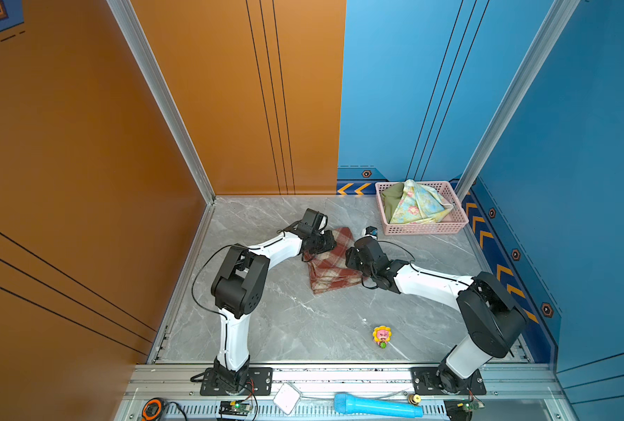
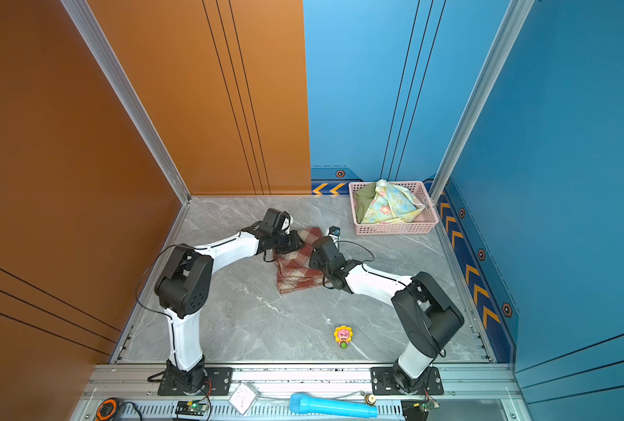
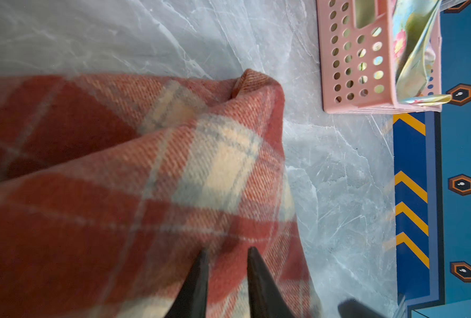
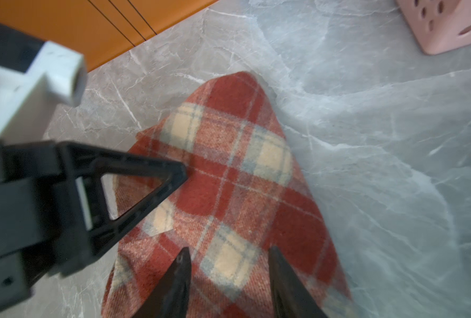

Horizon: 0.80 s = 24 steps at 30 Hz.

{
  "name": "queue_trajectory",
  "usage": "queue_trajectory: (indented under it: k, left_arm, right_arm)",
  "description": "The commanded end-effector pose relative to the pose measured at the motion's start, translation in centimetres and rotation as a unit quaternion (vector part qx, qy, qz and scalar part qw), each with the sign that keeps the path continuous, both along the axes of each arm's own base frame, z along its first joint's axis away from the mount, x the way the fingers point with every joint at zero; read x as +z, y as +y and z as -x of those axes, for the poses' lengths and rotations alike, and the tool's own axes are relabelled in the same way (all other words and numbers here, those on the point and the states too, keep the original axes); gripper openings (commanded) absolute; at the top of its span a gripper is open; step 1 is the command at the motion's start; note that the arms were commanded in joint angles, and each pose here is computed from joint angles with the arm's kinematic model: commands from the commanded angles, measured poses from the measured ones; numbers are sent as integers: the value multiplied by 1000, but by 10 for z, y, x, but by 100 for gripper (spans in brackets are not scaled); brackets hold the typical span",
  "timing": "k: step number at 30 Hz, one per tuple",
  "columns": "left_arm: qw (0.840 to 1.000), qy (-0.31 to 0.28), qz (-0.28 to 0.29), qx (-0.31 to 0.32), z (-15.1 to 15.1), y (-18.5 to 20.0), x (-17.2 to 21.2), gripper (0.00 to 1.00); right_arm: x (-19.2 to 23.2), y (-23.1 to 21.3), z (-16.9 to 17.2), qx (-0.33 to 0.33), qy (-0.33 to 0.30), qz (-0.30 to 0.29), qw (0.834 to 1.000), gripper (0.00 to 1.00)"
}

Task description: Fold and stack the skirts

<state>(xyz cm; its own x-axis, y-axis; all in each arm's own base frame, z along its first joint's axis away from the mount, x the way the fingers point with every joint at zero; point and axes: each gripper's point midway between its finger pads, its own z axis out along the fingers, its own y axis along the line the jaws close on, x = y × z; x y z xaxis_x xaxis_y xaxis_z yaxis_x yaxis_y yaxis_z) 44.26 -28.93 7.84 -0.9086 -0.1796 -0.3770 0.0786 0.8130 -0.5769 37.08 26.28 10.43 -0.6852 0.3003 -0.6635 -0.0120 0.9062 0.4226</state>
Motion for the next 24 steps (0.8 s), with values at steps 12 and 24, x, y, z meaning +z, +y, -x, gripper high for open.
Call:
queue_trajectory:
  k: [12,24]
  left_arm:
    - [1000,31,-5,5,-10,13,-38,24]
    - [997,-49,62,-20,-31,-26,54,29]
  right_arm:
    - [-67,-1,59,-9,13,45,999,40]
    - [14,-20,35,-18,-54,0,998,40]
